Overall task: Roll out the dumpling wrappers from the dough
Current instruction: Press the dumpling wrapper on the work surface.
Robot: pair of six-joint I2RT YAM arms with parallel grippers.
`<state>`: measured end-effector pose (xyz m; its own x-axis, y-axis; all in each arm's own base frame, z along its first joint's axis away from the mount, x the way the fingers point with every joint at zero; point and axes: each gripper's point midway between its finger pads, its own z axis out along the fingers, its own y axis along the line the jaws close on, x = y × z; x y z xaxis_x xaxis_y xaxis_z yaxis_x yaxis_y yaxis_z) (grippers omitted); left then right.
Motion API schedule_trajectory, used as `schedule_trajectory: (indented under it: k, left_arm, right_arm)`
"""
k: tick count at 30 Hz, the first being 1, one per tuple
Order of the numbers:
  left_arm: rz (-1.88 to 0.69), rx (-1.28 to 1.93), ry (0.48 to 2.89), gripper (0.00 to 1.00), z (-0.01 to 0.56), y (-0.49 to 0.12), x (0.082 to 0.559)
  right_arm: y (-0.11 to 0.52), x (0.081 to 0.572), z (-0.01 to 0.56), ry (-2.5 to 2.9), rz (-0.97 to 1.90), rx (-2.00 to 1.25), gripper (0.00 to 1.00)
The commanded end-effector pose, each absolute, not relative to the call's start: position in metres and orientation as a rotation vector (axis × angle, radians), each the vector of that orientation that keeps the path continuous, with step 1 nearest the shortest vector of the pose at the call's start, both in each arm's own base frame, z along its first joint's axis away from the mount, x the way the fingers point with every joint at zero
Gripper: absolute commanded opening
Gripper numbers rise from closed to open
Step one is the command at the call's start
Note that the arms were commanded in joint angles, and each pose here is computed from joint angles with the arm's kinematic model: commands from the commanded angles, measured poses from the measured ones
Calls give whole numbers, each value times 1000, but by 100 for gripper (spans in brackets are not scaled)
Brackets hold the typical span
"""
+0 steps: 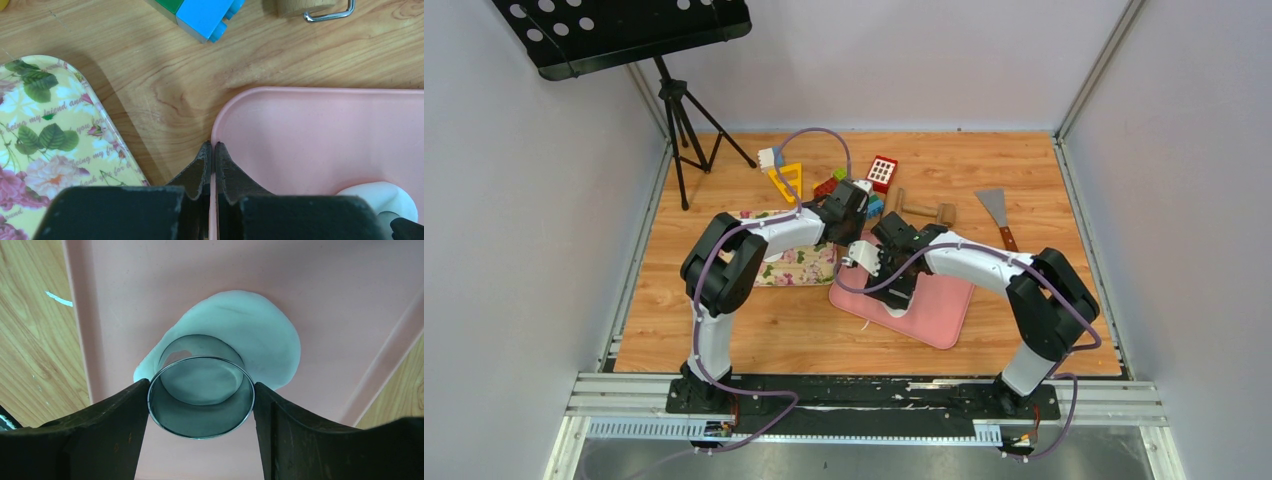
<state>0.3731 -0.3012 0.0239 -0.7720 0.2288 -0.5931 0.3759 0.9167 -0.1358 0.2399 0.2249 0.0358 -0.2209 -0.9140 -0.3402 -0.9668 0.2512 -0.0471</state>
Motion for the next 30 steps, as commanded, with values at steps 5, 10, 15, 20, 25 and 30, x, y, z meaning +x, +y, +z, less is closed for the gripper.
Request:
schedule_trajectory:
  k: [5,10,15,20,25,30]
  left_arm:
    - [-223,476,2607,0,-11,-284,350]
    - [-215,476,2606,0,-11,-283,350]
    - [-209,472,2600,0,-9,-282,351]
    - [-210,473,2606,0,-12,-282,350]
    - [-215,470,2608,0,-11,-283,350]
    - [-211,468,2605,0,-8,-282,349]
  right_arm:
    - [199,214,5,2199,263,-1992,54]
    - [196,209,8,1953,334,-2198,54]
    - [190,198,9,1943,436,-2245,51]
    - [193,185,14,1917,538,-2257,51]
    - [202,188,15,1962,564,-2209,51]
    - [213,229,8,2181,333,-1896,49]
